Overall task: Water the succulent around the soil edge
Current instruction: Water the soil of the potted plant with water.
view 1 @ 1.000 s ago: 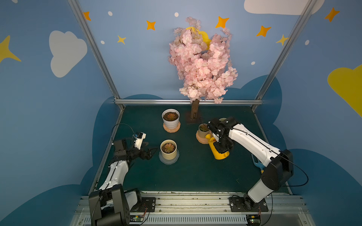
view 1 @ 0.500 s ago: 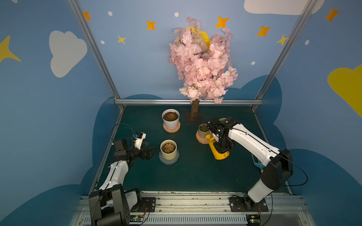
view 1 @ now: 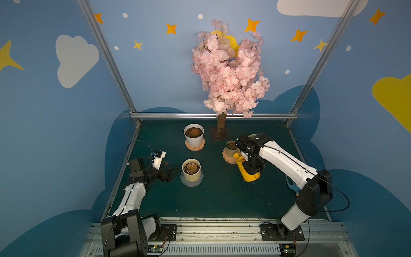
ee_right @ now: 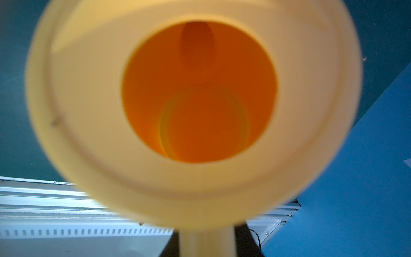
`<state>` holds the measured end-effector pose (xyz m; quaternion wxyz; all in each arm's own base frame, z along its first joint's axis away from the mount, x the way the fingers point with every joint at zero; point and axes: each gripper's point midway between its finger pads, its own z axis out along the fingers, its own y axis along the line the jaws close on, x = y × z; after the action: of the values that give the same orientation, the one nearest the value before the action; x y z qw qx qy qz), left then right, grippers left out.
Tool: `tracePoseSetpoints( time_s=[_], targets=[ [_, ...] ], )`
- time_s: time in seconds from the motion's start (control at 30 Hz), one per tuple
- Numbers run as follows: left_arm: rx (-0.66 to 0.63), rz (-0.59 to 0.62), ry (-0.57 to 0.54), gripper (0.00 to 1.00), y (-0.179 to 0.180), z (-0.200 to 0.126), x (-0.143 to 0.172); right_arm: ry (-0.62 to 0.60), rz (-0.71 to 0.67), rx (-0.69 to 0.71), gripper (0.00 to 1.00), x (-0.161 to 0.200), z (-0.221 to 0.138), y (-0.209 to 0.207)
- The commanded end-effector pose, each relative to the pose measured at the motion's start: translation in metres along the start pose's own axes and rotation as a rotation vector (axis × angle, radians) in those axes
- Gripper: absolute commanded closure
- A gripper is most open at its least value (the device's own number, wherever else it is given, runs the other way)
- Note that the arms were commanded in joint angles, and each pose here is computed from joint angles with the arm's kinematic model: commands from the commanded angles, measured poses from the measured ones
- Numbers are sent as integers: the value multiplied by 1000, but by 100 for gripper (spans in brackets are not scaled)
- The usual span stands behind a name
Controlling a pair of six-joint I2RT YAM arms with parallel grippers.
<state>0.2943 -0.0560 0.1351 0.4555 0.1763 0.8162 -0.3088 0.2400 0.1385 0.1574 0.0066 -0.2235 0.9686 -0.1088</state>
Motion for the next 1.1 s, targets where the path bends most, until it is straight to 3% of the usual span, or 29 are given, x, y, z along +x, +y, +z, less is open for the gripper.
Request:
tracePoseSetpoints(
  time_s=[0.0, 1.07],
  targets=[
    [9, 18, -2, 0, -4, 0, 3, 1, 10, 3, 100, -1, -3, -2],
    [9, 21, -3, 0, -4, 0, 3, -28, 31, -6, 100, 5, 3, -2]
  ],
)
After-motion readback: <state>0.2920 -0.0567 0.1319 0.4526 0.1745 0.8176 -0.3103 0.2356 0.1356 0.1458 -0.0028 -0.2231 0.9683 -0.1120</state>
